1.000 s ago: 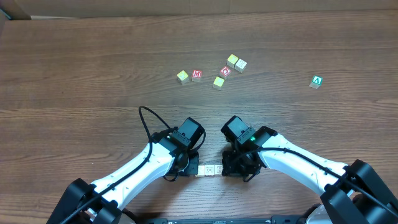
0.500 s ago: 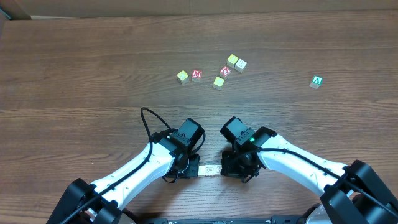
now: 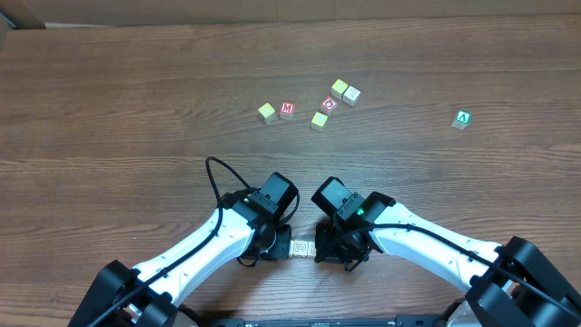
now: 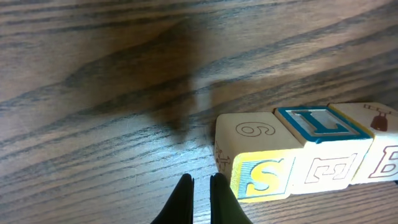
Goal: Flip 3 blocks
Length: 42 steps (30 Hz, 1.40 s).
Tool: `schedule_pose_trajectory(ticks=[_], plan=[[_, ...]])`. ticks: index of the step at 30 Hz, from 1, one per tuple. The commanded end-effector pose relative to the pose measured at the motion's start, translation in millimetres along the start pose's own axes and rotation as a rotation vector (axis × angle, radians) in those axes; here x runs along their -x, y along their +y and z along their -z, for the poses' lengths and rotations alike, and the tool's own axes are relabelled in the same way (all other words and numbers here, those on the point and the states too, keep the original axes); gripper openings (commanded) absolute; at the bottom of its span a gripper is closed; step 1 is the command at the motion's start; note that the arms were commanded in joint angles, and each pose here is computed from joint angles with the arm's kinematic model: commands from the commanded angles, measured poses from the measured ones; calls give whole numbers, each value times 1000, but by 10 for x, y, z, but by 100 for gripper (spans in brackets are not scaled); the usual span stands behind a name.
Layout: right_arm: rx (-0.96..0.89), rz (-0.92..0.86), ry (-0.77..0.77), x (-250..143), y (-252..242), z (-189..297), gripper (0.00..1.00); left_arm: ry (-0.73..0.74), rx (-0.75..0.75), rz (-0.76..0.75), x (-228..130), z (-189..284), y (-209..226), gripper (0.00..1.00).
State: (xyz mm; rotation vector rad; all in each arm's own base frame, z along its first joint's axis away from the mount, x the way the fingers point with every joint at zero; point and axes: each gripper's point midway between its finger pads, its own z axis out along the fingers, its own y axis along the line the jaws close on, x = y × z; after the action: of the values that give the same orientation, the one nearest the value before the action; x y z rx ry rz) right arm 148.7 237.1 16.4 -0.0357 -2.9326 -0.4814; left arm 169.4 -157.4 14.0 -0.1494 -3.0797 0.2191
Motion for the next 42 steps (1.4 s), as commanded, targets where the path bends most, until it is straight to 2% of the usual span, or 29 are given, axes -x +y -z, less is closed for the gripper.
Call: schedule_pose_trajectory(ticks=[1, 9, 23, 42], plan=[[-8, -14, -7, 2, -18, -13, 4, 1, 4, -33, 10, -45, 22, 4], [-6, -13, -8, 5, -14, -13, 4, -26, -8, -37, 88, -67, -17, 4], [0, -11, -12, 16, -1, -13, 4, -93, 97, 11, 211, -66, 164, 4], [5, -27, -17, 29, 13, -13, 4, -140, 64, -22, 332, -60, 79, 4]])
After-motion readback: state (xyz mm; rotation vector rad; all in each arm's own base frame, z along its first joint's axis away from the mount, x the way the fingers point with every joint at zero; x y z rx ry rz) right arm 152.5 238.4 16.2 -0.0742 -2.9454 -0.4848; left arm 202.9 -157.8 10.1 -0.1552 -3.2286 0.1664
